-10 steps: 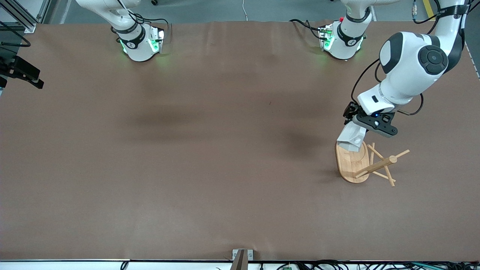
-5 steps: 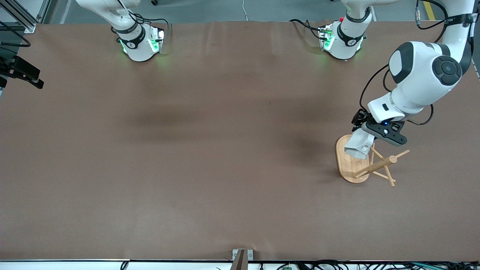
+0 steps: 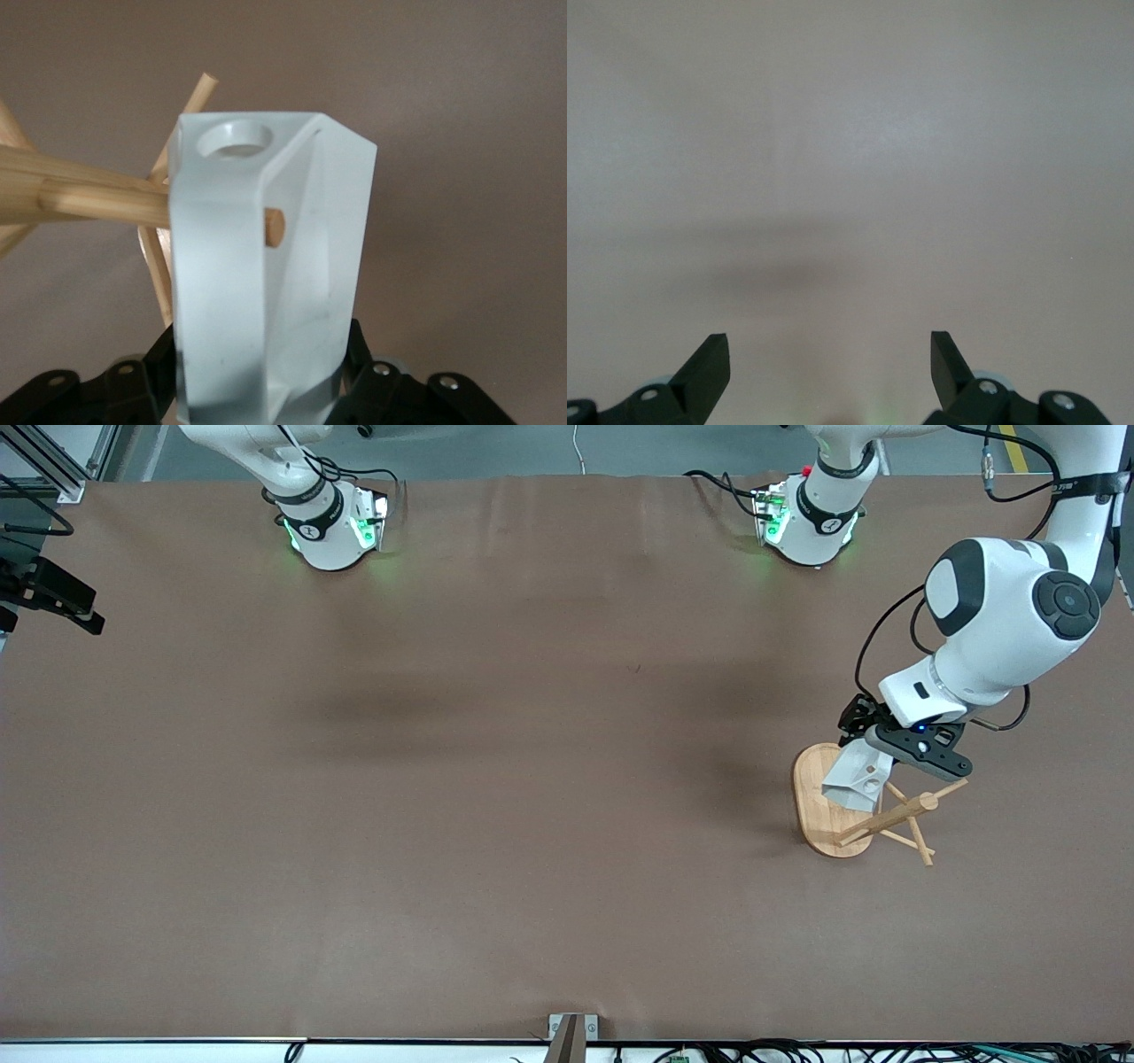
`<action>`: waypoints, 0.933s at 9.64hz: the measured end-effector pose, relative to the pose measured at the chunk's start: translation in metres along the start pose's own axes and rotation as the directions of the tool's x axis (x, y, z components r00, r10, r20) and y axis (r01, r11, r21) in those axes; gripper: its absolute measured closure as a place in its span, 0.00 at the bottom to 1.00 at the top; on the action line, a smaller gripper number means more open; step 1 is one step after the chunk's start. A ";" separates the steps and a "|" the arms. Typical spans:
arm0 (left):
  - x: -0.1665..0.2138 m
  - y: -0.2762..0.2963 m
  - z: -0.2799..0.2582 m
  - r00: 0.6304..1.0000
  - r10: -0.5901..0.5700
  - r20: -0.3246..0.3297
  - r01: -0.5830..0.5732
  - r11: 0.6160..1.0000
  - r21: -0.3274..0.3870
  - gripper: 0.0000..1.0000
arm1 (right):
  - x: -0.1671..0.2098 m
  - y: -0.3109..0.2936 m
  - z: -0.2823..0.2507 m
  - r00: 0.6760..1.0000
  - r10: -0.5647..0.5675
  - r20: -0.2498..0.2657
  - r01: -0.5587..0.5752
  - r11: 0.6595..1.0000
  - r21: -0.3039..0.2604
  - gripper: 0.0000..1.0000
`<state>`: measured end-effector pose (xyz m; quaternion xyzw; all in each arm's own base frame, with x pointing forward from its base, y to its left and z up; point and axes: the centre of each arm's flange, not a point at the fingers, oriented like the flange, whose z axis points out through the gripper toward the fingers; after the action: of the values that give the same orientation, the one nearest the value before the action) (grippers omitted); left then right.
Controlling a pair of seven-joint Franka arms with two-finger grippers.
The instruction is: Hang cup on rack
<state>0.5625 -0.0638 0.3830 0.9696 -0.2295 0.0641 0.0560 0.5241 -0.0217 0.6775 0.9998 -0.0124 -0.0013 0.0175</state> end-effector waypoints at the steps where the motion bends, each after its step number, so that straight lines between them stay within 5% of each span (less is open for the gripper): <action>1: 0.001 0.000 0.004 1.000 -0.008 -0.003 0.008 1.000 -0.010 0.28 | 0.000 0.000 0.000 1.000 0.000 0.001 0.000 1.000 0.000 0.00; 6: 0.001 -0.003 0.009 1.000 -0.025 -0.013 0.024 1.000 -0.020 0.26 | 0.000 -0.001 0.000 1.000 -0.001 0.002 0.001 1.000 0.000 0.00; 8: 0.002 -0.002 0.010 1.000 -0.027 -0.015 0.026 0.999 -0.024 0.02 | 0.000 -0.001 0.000 1.000 -0.001 0.002 0.001 1.000 0.000 0.00; 9: 0.004 -0.002 0.008 0.999 -0.028 -0.021 0.027 0.999 -0.023 0.00 | 0.000 -0.001 0.000 1.000 -0.001 0.002 0.001 1.000 0.000 0.00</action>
<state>0.5682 -0.0646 0.3758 0.9712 -0.2162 0.0712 0.0705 0.5239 -0.0210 0.6773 0.9998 -0.0118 -0.0024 0.0174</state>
